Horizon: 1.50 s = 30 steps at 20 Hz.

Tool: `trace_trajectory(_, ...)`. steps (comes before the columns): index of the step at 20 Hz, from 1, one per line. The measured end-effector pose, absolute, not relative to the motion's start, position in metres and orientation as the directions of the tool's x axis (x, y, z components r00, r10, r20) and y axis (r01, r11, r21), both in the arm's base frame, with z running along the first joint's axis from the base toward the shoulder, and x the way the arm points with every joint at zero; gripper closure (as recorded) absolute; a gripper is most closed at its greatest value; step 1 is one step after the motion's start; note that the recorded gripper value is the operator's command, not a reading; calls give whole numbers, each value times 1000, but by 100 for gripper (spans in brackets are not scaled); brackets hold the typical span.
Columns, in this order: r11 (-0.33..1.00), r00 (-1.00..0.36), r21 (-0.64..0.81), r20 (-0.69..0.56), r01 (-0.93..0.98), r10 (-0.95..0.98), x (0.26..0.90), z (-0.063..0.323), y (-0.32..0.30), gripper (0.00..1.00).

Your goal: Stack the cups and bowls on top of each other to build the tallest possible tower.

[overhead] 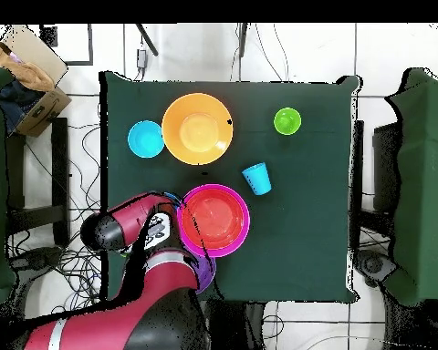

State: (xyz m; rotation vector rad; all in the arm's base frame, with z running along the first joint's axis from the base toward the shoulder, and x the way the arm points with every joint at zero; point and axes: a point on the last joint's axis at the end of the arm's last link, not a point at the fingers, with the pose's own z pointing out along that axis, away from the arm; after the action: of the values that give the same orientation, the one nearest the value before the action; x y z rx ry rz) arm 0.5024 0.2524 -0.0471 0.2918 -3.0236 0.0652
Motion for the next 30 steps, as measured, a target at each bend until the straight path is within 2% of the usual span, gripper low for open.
trace_trajectory(30, 979, -979, -58, 60, -198, -194, 523, -41, 255, 100)
